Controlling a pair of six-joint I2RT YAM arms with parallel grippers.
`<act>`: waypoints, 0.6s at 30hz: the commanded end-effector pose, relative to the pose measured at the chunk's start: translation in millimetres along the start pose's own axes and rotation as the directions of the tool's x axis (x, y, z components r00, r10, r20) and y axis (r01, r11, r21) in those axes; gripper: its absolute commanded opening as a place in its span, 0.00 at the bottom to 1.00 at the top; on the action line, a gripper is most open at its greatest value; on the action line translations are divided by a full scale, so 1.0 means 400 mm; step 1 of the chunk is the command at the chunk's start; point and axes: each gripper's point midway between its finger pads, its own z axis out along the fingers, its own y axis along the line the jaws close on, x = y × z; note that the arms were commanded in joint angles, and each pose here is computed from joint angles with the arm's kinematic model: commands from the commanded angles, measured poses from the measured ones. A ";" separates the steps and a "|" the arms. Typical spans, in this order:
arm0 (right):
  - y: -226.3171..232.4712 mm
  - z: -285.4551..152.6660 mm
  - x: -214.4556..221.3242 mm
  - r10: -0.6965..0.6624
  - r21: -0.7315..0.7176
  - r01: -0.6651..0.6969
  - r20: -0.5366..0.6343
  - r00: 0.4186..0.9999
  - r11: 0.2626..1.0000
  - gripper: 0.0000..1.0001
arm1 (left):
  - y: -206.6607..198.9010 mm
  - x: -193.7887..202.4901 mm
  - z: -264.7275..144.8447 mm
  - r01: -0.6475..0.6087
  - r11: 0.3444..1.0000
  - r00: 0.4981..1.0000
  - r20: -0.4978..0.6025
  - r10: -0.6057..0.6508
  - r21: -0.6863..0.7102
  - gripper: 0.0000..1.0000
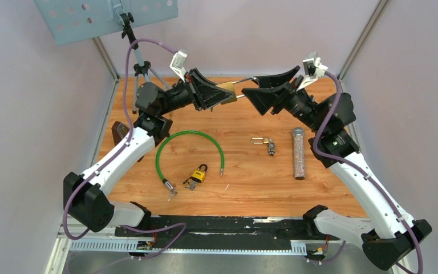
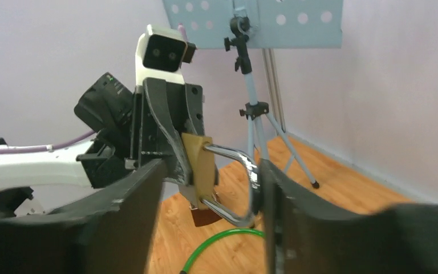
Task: Lock with the key
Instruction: Lock the lock.
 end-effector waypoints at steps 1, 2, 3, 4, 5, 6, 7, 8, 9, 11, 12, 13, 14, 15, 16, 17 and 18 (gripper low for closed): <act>0.101 -0.023 0.158 0.228 -0.123 -0.260 -0.229 0.946 0.958 0.77 | 0.070 0.008 0.030 0.166 0.980 0.979 0.138 -0.150 -0.113 0.00; 0.091 -0.025 0.154 0.237 -0.101 -0.261 -0.205 0.950 0.960 0.86 | 0.062 -0.007 0.027 0.180 0.978 0.973 0.165 -0.160 -0.108 0.00; 0.086 -0.029 0.155 0.242 -0.091 -0.262 -0.187 0.952 0.961 0.94 | 0.065 -0.006 0.022 0.192 0.975 0.970 0.174 -0.171 -0.114 0.00; 0.081 -0.033 0.149 0.246 -0.080 -0.261 -0.159 0.956 0.962 0.98 | 0.059 -0.018 0.018 0.209 0.971 0.963 0.198 -0.184 -0.116 0.00; 0.073 -0.034 0.138 0.260 -0.062 -0.269 -0.122 0.958 0.961 1.00 | 0.063 -0.017 0.014 0.224 0.967 0.958 0.207 -0.196 -0.123 0.00; 0.063 -0.035 0.129 0.281 -0.039 -0.285 -0.088 0.956 0.958 1.00 | 0.055 -0.031 0.011 0.244 0.963 0.949 0.235 -0.212 -0.118 0.00; 0.053 -0.036 0.120 0.296 -0.019 -0.298 -0.054 0.954 0.954 1.00 | 0.056 -0.030 0.007 0.261 0.958 0.942 0.247 -0.226 -0.116 0.00; 0.037 -0.033 0.118 0.327 0.014 -0.326 -0.027 0.945 0.945 1.00 | 0.052 -0.038 0.001 0.288 0.952 0.928 0.276 -0.250 -0.105 0.00; 0.023 -0.028 0.115 0.354 0.040 -0.354 -0.003 0.935 0.935 1.00 | 0.049 -0.044 -0.001 0.298 0.950 0.921 0.291 -0.260 -0.095 0.00; 0.006 -0.016 0.114 0.384 0.062 -0.385 0.026 0.923 0.921 1.00 | 0.039 -0.057 -0.008 0.329 0.942 0.899 0.327 -0.291 -0.065 0.00; -0.001 -0.009 0.113 0.413 0.071 -0.415 0.036 0.910 0.907 1.00 | 0.034 -0.063 -0.009 0.351 0.935 0.885 0.342 -0.315 -0.048 0.00; -0.004 -0.002 0.111 0.427 0.072 -0.429 0.044 0.903 0.900 1.00 | 0.032 -0.066 -0.010 0.358 0.933 0.880 0.347 -0.323 -0.039 0.00; -0.009 0.003 0.108 0.440 0.078 -0.443 0.055 0.896 0.893 1.00 | 0.024 -0.072 -0.011 0.367 0.930 0.873 0.353 -0.338 -0.017 0.00; -0.013 0.008 0.103 0.457 0.082 -0.462 0.067 0.887 0.883 1.00 | 0.023 -0.072 -0.011 0.387 0.922 0.863 0.355 -0.360 -0.006 0.00; -0.018 0.011 0.097 0.470 0.085 -0.476 0.085 0.879 0.875 0.99 | 0.020 -0.074 -0.011 0.391 0.921 0.859 0.357 -0.366 0.004 0.00; -0.019 0.012 0.091 0.489 0.083 -0.497 0.102 0.866 0.864 0.98 | 0.015 -0.078 -0.011 0.399 0.917 0.853 0.359 -0.379 0.019 0.00; -0.019 0.013 0.082 0.508 0.076 -0.517 0.118 0.853 0.852 0.96 | 0.016 -0.076 -0.013 0.406 0.914 0.849 0.360 -0.386 0.023 0.00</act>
